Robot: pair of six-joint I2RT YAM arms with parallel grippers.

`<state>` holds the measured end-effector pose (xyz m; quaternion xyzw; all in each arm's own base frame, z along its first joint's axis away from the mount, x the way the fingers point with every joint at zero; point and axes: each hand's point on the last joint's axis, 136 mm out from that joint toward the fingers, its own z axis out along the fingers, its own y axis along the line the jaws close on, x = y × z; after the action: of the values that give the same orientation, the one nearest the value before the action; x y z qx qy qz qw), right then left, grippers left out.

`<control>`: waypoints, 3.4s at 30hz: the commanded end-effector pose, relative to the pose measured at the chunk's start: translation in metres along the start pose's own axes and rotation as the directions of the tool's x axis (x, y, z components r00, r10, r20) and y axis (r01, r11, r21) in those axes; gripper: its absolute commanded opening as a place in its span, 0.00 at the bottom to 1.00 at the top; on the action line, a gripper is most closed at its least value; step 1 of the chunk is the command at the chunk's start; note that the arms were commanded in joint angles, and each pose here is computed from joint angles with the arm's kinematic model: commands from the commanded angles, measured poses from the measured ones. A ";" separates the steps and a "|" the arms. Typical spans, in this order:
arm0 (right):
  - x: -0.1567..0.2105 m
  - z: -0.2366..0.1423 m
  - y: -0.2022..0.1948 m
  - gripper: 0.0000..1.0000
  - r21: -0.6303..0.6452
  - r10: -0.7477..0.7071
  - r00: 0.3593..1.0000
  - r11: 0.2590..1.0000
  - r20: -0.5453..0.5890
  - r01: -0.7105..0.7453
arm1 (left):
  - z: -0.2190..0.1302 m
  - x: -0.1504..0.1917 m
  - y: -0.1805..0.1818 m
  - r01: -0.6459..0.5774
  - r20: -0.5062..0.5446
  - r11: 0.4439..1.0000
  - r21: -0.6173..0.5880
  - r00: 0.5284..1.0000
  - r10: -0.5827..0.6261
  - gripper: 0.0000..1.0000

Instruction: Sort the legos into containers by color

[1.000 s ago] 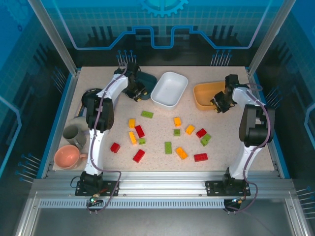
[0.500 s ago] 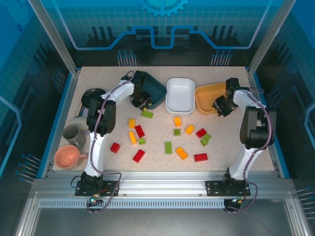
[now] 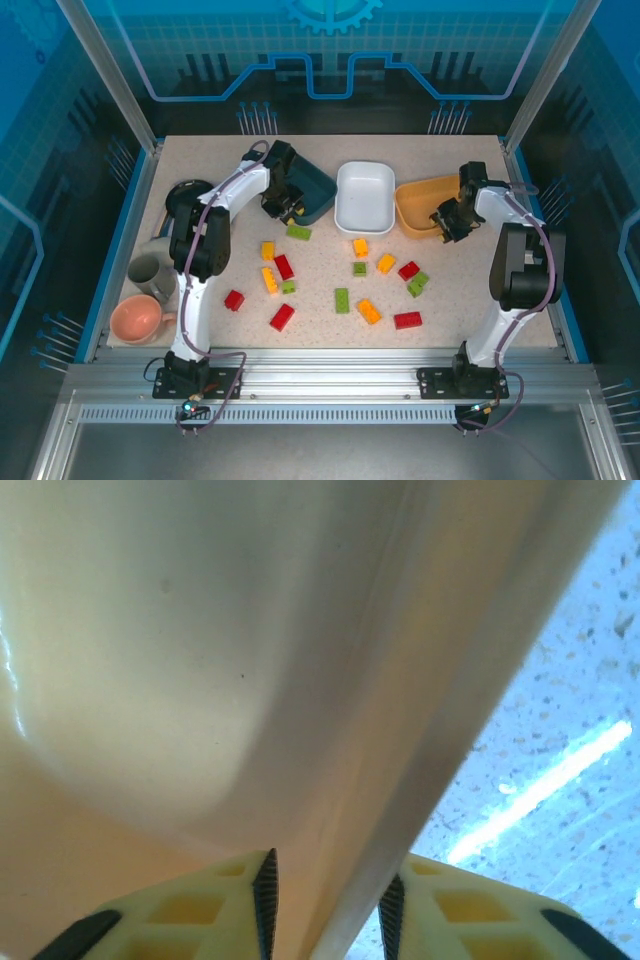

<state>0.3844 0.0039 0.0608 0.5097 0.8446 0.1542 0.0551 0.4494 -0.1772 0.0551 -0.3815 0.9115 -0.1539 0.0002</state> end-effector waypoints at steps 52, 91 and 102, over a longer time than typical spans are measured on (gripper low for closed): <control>0.129 0.024 -0.111 0.54 0.235 -0.522 0.812 0.782 -0.261 0.578 | -0.093 0.174 0.017 -0.511 0.087 0.749 0.423 0.845 0.527 0.88; -0.056 0.009 0.060 0.57 0.163 -0.482 0.876 0.863 -0.012 0.477 | -0.130 0.158 -0.075 -0.509 0.162 0.722 0.469 0.853 0.497 0.83; -0.017 -0.116 0.091 0.64 0.026 -0.565 0.791 0.817 0.235 0.576 | -0.128 0.158 -0.026 -0.498 0.139 0.786 0.367 0.864 0.483 0.80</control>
<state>0.4594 -0.0091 0.1503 0.2693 0.9460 0.0794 0.1622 0.3600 -0.2846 0.2009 -0.1207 0.9206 -0.3452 0.1370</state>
